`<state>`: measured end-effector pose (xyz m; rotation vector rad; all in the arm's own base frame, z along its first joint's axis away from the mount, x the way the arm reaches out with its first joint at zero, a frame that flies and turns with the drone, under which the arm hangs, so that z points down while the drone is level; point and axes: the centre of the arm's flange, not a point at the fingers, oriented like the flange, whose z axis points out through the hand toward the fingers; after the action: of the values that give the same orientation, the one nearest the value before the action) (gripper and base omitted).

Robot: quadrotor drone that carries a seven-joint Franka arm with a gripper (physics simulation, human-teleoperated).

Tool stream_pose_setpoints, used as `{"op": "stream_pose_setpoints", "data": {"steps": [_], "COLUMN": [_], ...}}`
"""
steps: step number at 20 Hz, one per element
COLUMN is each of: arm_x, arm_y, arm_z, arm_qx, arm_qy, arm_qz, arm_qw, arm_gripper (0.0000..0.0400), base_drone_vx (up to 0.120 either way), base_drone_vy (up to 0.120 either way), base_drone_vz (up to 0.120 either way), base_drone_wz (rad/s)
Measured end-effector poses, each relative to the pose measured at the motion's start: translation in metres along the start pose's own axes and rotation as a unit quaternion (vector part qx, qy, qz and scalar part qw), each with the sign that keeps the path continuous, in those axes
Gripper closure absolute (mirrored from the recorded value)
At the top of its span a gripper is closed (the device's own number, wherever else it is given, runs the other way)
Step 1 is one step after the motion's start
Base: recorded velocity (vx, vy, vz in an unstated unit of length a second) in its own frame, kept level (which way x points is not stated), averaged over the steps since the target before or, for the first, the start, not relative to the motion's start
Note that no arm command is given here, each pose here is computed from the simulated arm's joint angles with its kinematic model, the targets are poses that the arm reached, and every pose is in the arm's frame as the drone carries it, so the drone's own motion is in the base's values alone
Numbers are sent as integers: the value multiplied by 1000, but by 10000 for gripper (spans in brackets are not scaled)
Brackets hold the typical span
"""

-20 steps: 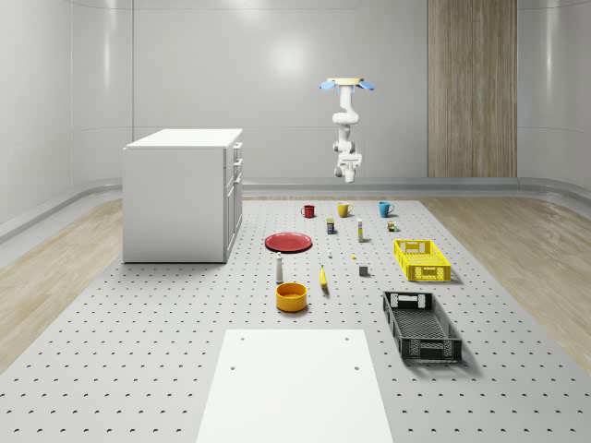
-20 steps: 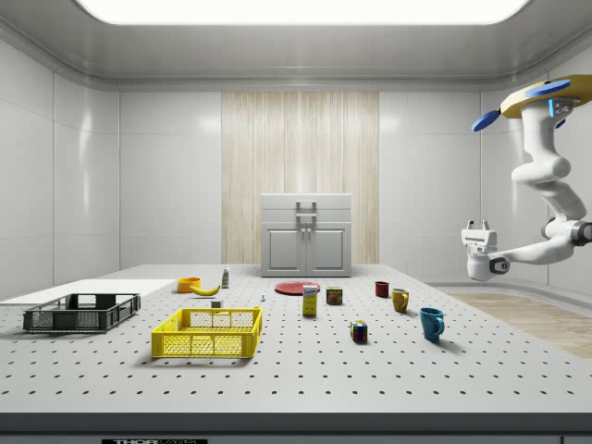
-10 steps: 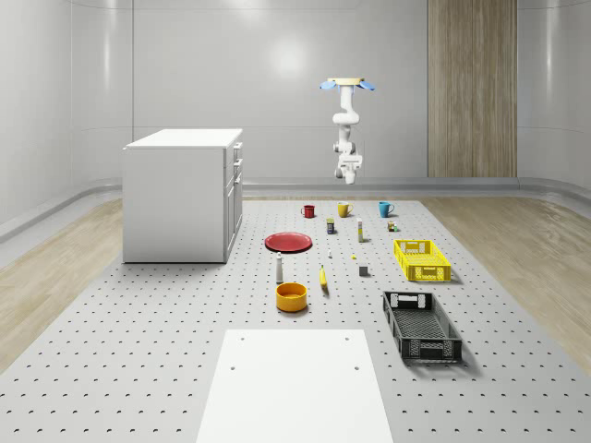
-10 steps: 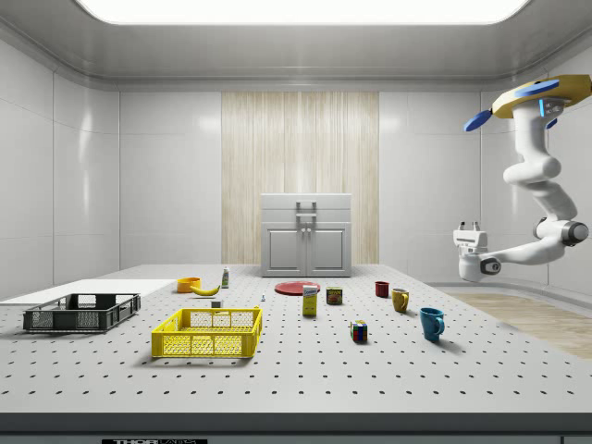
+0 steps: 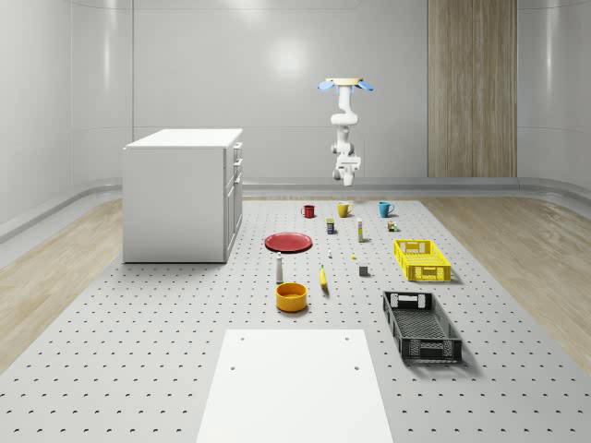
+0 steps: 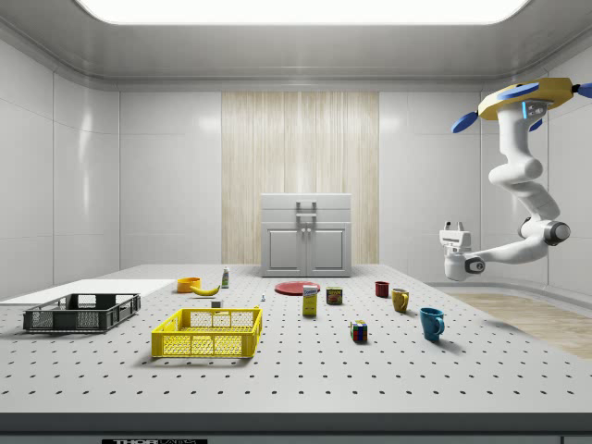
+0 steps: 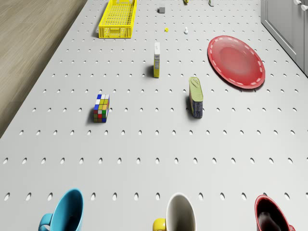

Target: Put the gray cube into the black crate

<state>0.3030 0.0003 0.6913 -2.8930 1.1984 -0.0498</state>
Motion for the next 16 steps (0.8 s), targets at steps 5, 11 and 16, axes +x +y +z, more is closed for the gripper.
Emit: {"op": "stream_pose_setpoints", "data": {"steps": [5,11,16], "arm_x": [-1,-2,-4], "arm_y": [0,-1,-2], "arm_z": [0,0,0], "arm_qx": [0,-3,-11], "arm_qy": [3,9,20], "arm_qz": [0,0,0], "arm_qw": [1000,1000,1000], "arm_gripper": [0,0,0], "base_drone_vx": [120,120,120], "base_drone_vy": [0,0,0], "base_drone_vz": [0,0,0], "base_drone_wz": [0,0,0]}}
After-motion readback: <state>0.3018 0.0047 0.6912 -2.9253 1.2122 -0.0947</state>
